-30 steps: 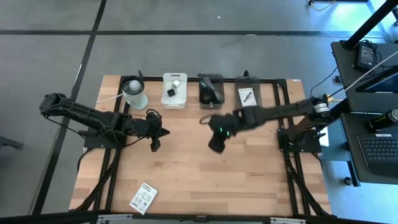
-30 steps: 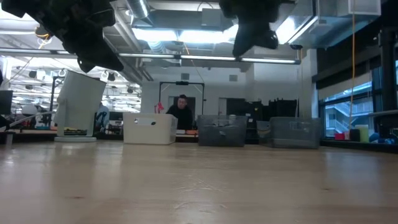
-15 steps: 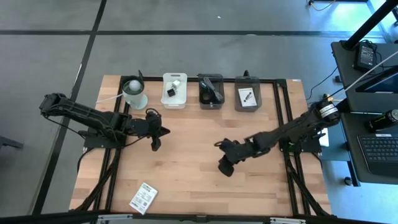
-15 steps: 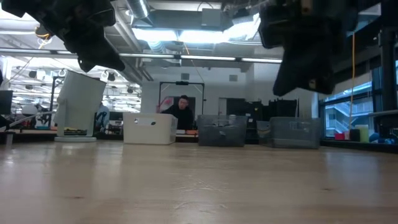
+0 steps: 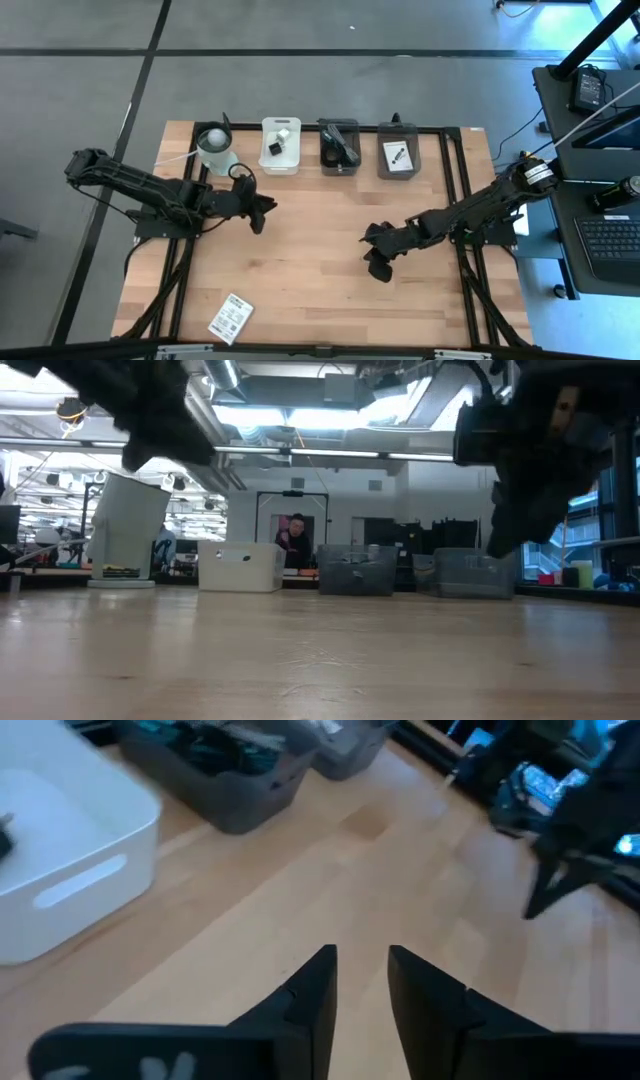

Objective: Pick and place items into bin
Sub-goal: Put the card reader box into the right black bin

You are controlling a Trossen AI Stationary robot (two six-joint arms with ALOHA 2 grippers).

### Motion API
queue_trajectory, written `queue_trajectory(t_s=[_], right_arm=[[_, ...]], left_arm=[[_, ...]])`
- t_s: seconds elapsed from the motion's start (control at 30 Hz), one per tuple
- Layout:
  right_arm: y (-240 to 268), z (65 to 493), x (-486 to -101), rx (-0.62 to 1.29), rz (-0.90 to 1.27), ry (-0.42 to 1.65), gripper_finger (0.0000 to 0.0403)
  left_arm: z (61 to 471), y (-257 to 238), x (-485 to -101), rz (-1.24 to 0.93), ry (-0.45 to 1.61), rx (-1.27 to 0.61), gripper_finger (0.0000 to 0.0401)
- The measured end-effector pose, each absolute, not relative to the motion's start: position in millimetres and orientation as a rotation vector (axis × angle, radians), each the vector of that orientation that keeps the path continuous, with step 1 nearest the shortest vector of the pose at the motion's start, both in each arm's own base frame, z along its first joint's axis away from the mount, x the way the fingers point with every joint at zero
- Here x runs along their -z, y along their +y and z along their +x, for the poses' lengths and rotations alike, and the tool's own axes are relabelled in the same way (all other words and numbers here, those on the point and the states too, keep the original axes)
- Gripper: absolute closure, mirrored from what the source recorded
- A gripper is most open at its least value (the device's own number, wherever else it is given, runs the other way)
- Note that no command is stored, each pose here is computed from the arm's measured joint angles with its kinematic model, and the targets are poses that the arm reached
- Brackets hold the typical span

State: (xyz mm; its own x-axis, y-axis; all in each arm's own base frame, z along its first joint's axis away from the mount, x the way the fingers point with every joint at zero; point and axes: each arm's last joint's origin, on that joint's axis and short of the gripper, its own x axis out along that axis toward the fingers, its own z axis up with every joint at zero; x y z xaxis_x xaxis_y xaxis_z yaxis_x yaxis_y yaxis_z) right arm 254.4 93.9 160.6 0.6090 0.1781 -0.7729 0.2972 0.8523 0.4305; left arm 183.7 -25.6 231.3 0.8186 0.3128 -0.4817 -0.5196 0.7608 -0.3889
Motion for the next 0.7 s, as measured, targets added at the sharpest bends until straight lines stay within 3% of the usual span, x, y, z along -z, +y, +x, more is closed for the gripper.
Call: queue_trajectory(t_s=[0.17, 0.33, 0.5, 0.7], right_arm=[[80.6, 247.6, -157.8, 0.028, 0.514, 0.933, 0.0399], [60.8, 245.3, -155.4, 0.015, 0.469, 0.924, 0.0399], [40.5, 246.6, -156.5, -0.017, 0.425, 0.907, 0.0399], [19.7, 250.6, -162.2, -0.063, 0.398, 0.854, 0.0399]], left_arm=[[202.0, -37.6, -253.4, -0.478, 0.502, -0.461, 0.0325], [225.2, -51.3, -264.3, -0.473, 0.801, -0.527, 0.0328], [240.6, -70.4, -256.0, -0.647, 1.206, -0.603, 0.0329], [246.8, -117.3, -232.2, -0.893, 1.415, -0.652, 0.0329]])
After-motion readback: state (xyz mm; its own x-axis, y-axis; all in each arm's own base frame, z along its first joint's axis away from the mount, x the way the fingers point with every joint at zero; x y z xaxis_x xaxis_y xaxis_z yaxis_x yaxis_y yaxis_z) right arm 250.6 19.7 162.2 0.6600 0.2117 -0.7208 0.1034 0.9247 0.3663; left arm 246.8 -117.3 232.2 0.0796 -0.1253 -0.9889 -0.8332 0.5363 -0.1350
